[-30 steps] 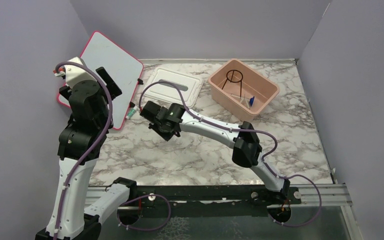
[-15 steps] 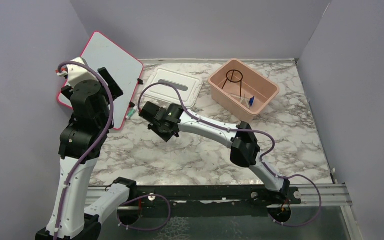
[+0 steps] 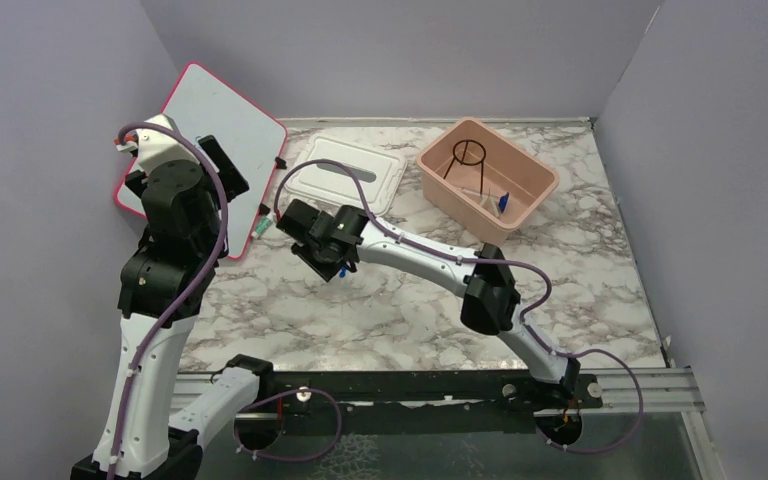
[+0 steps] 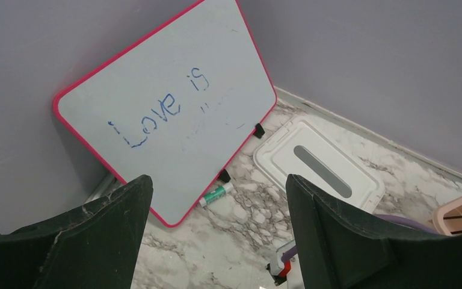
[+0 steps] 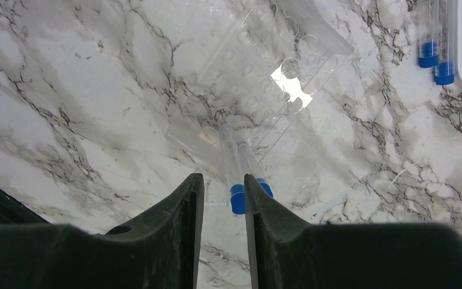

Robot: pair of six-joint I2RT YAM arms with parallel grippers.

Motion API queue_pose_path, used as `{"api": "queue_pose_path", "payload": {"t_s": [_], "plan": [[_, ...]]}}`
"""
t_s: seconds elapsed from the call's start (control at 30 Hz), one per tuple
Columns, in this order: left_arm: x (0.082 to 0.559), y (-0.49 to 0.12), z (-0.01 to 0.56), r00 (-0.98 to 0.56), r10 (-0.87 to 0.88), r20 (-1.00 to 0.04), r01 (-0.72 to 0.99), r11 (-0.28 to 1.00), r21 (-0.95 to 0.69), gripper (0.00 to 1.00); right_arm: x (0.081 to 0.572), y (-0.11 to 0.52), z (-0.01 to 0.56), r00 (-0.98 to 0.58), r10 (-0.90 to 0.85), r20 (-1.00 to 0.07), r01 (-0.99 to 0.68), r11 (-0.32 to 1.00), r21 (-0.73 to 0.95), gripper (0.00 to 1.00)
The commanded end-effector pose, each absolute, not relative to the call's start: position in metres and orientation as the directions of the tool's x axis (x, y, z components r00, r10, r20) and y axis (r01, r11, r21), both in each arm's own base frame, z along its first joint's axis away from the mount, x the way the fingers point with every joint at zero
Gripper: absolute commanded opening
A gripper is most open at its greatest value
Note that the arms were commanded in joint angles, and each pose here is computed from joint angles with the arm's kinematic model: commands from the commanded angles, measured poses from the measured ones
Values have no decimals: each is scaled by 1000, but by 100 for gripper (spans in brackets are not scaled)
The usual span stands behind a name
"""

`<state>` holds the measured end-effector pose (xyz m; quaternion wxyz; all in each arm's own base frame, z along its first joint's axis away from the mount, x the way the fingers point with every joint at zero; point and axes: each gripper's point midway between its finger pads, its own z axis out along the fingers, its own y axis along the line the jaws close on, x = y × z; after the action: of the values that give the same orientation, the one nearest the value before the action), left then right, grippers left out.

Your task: Organize the chemistry lab equipment

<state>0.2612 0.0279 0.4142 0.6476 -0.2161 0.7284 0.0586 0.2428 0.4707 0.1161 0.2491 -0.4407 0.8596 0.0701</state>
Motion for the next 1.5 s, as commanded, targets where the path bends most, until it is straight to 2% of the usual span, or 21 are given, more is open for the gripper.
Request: {"api": "queue_pose_path", "payload": {"t_s": [0.0, 0.17, 0.4, 0.57, 0.67, 0.77, 0.93, 1.1, 1.27, 1.47], "plan": [[261, 23, 411, -76, -244, -967, -363, 910, -201, 84, 243, 472, 146, -492, -653, -575, -759, 646, -84, 36], [263, 13, 394, -122, -252, -960, -317, 927, -202, 85, 236, 461, 157, -532, -553, -641, -713, 701, -13, 41], [273, -32, 333, -309, -289, -906, -151, 955, -254, 89, 230, 442, 181, -564, -358, -744, -633, 766, 111, 45], [266, -84, 275, -505, -235, -831, 84, 944, -318, 91, 231, 421, 182, -599, -260, -757, -562, 810, 167, 45], [252, -121, 245, -610, -155, -777, 267, 883, -387, 91, 242, 403, 171, -658, -188, -730, -481, 850, 215, 43], [243, -138, 224, -664, -100, -741, 347, 836, -424, 91, 248, 389, 159, -697, -131, -705, -427, 866, 261, 42], [242, -149, 199, -721, -56, -690, 350, 831, -433, 92, 254, 361, 130, -775, -19, -632, -313, 880, 356, 42], [240, -165, 164, -768, 13, -640, 297, 892, -339, 91, 257, 339, 102, -817, 58, -574, -235, 875, 423, 41], [237, -173, 130, -810, 57, -584, 244, 938, -247, 77, 255, 327, 76, -846, 60, -529, -205, 881, 427, 39], [240, -172, 109, -825, 107, -554, 220, 965, -142, 67, 252, 320, 61, -862, 61, -504, -189, 882, 431, 38]]}}
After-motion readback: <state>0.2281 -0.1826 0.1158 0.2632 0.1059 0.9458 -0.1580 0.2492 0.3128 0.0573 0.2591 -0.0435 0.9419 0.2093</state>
